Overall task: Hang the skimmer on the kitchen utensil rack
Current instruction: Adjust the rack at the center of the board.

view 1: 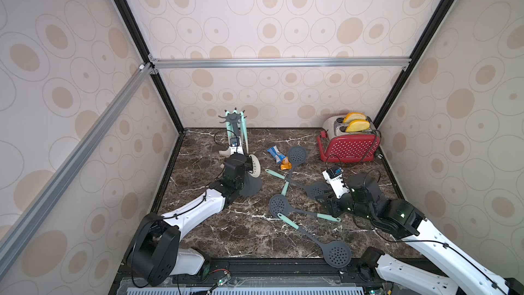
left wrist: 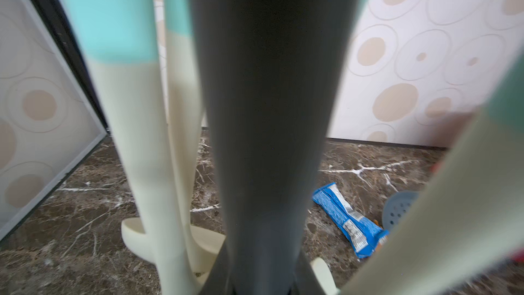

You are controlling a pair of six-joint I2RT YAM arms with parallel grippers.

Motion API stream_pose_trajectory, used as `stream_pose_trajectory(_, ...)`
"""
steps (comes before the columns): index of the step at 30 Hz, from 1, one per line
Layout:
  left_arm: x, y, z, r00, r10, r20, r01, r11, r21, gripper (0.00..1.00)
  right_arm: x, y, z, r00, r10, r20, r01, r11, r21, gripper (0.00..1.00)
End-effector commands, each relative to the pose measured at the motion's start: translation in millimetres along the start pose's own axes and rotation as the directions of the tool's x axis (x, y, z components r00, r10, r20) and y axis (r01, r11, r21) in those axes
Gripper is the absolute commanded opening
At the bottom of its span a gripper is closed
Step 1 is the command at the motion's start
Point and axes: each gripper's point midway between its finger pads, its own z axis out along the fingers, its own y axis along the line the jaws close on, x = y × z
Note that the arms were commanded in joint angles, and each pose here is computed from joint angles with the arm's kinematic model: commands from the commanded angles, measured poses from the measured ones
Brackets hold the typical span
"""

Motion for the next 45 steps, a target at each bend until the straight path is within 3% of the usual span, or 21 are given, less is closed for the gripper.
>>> stream_pose_trajectory(1,-35,22,0,0.991,-0.059,0.122,0.087,0.968,-0.235,0.00,10,-9,-5,1.000,0.015,-0.018,-0.014,0.999,0.041,0.48)
stream_pose_trajectory(4,-30,19,1,0.986,-0.099,0.134,0.134,0.951,-0.279,0.00,16,-14,-7,0.999,0.029,-0.035,-0.026,0.997,0.067,0.50)
stream_pose_trajectory(6,-29,11,-1,0.983,-0.116,0.145,0.153,0.948,-0.280,0.00,18,-16,-8,0.998,0.031,-0.048,-0.028,0.997,0.077,0.58)
stream_pose_trajectory(8,-26,3,-1,0.982,-0.121,0.143,0.156,0.952,-0.264,0.00,20,-17,-8,0.998,0.019,-0.061,-0.014,0.996,0.084,0.79)
stream_pose_trajectory(9,-24,1,-2,0.982,-0.125,0.141,0.158,0.953,-0.257,0.07,23,-16,-7,0.998,-0.004,-0.068,0.009,0.997,0.077,0.97)
stream_pose_trajectory(10,-22,-1,-3,0.982,-0.129,0.138,0.160,0.956,-0.246,0.17,25,-16,-5,0.998,-0.012,-0.066,0.017,0.997,0.073,0.99)
stream_pose_trajectory(12,-16,3,-8,0.982,-0.141,0.125,0.167,0.959,-0.230,0.39,33,-12,2,0.997,-0.037,-0.071,0.040,0.999,0.037,0.99)
stream_pose_trajectory(14,-13,8,-15,0.983,-0.150,0.109,0.170,0.961,-0.216,0.53,38,-7,7,0.996,-0.033,-0.079,0.034,0.999,0.008,0.99)
stream_pose_trajectory(20,8,40,-50,0.996,-0.093,-0.016,0.088,0.973,-0.213,0.73,71,9,28,0.956,-0.106,-0.274,0.080,0.991,-0.103,0.98)
stream_pose_trajectory(22,15,52,-64,0.995,-0.084,-0.053,0.072,0.977,-0.201,0.78,79,17,34,0.936,-0.129,-0.327,0.081,0.985,-0.156,0.93)
stream_pose_trajectory(28,35,77,-104,0.978,-0.094,-0.188,0.066,0.987,-0.149,0.83,103,36,57,0.883,-0.171,-0.437,0.060,0.965,-0.255,0.80)
stream_pose_trajectory(35,59,90,-137,0.947,-0.125,-0.296,0.112,0.992,-0.059,0.84,130,46,92,0.803,-0.245,-0.543,0.115,0.958,-0.262,0.79)
stream_pose_trajectory(45,60,85,-165,0.919,-0.120,-0.375,0.156,0.986,0.066,0.85,154,38,128,0.719,-0.274,-0.638,0.167,0.960,-0.223,0.72)
